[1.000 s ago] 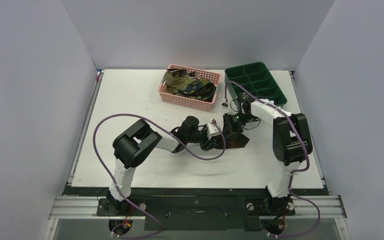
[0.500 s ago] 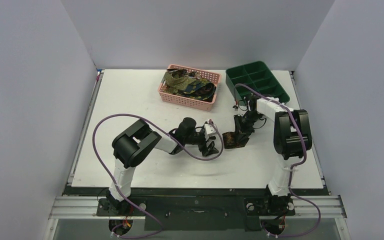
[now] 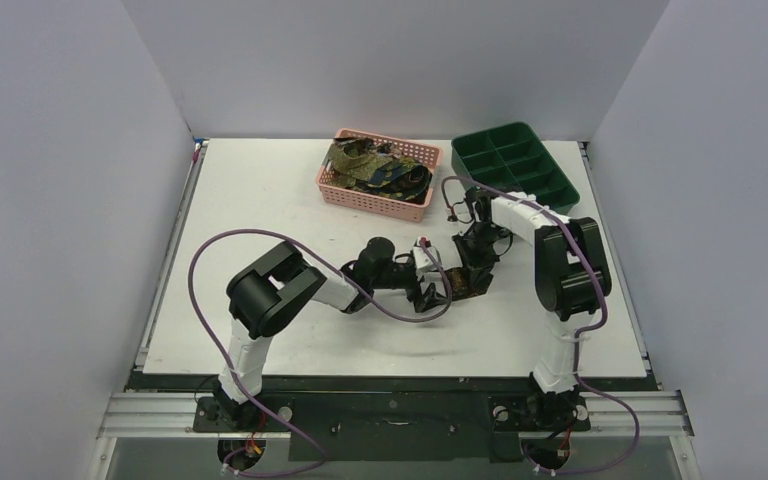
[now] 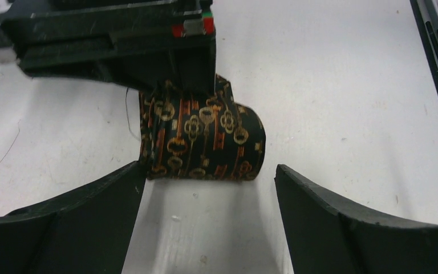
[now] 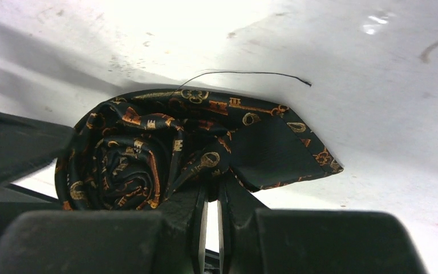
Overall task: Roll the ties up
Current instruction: Roll the tie at the center of the board.
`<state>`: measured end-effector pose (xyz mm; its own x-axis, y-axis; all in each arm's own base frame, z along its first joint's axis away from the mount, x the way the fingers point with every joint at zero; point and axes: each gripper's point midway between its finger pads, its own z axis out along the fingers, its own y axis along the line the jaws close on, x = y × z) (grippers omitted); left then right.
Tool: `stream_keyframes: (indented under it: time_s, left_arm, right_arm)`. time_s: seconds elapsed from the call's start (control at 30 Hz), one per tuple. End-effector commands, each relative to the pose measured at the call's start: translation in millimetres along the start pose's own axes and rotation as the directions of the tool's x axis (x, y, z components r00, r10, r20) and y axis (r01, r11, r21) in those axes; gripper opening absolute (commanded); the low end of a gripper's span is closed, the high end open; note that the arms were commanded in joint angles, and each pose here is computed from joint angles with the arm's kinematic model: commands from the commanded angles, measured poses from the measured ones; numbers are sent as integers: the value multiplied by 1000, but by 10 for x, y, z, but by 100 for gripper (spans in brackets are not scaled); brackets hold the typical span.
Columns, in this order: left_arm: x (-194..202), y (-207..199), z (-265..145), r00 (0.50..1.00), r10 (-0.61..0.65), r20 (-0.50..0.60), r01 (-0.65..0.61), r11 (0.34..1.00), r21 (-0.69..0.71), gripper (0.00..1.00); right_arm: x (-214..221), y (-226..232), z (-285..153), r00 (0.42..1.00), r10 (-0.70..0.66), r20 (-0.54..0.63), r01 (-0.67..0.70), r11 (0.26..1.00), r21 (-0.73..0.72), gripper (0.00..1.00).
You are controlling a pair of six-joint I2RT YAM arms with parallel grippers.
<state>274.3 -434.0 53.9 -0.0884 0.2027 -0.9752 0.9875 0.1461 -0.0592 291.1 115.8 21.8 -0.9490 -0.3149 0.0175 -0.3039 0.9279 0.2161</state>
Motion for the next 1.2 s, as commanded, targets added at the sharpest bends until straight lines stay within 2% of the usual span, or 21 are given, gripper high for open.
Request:
stream_keyframes:
  time_s: [0.0, 0.13, 0.2, 0.27, 0.37, 0.43, 0.47, 0.5, 0.53, 0.57, 0.6, 0.63, 0.67, 0.83, 0.93, 0.97, 1.0, 1.03, 1.17]
  left_arm:
    - [-225, -67, 80, 996, 57, 73, -58, 998, 8, 83]
    - [-128, -113, 128, 996, 76, 47, -77, 997, 20, 83]
    - [-25, -113, 145, 996, 88, 12, -89, 996, 20, 79]
    - [88, -79, 146, 995, 96, -27, -96, 995, 8, 67]
    - [277, -25, 107, 992, 90, -93, -91, 996, -14, 37]
    - [384, -5, 53, 988, 80, -135, -83, 996, -20, 24]
    - [458, -18, 13, 984, 72, -161, -76, 997, -19, 21]
    - [485, -9, -11, 982, 69, -174, -74, 997, -24, 16]
    - [565, -26, -47, 977, 60, -206, -65, 998, -20, 15]
    - [638, -39, -80, 971, 48, -235, -55, 998, -20, 13]
    - [672, -41, -98, 968, 43, -248, -49, 999, -21, 12]
    - [729, -55, -123, 963, 35, -269, -42, 999, -19, 12]
    - [752, -64, -131, 960, 34, -278, -40, 999, -16, 11]
    - [844, -107, -166, 949, 22, -314, -22, 1000, 3, 11]
    - [859, -129, -172, 946, 22, -322, -18, 1000, 16, 11]
    - [866, -131, -178, 945, 23, -326, -18, 1000, 18, 11]
    - [867, -137, -184, 945, 22, -327, -16, 1000, 21, 11]
    - [876, -139, -190, 943, 18, -331, -11, 1000, 21, 11]
    - [899, -93, -240, 942, -24, -333, 27, 1000, 6, 11]
  right_arm:
    - [97, 35, 376, 998, -29, -62, 32, 999, 42, 0]
    - [14, 224, 414, 999, -17, -47, 16, 999, -29, 0]
    - [-9, 302, 418, 999, -15, -39, 12, 998, -65, 0]
    - [-22, 368, 404, 999, -18, -27, 15, 995, -103, 0]
    - [-63, 425, 300, 999, -34, 23, 37, 989, -143, 0]
    - [-118, 411, 184, 997, -37, 68, 47, 986, -158, 1]
    - [-143, 366, 121, 996, -20, 86, 34, 985, -169, 5]
    - [-164, 367, 11, 993, -14, 114, 35, 982, -186, 14]
    - [-185, 282, -63, 991, 17, 133, 10, 980, -196, 18]
    - [-192, 273, -177, 987, 29, 159, 6, 977, -215, 28]
    - [-197, 183, -285, 981, 61, 186, -18, 975, -224, 32]
    - [-162, 153, -318, 980, 79, 184, -33, 971, -238, 42]
    - [-152, 68, -385, 974, 108, 197, -58, 968, -242, 48]
    - [-62, -96, -330, 963, 192, 188, -140, 956, -259, 54]
    - [-102, -123, -214, 953, 242, 183, -187, 944, -273, 62]
    - [-126, -109, -175, 951, 247, 184, -188, 939, -287, 63]
    - [-128, -91, -113, 951, 261, 165, -203, 931, -303, 69]
    - [-144, -42, -91, 952, 263, 160, -199, 923, -330, 71]
    - [-142, 154, 33, 958, 263, 113, -192, 883, -429, 73]
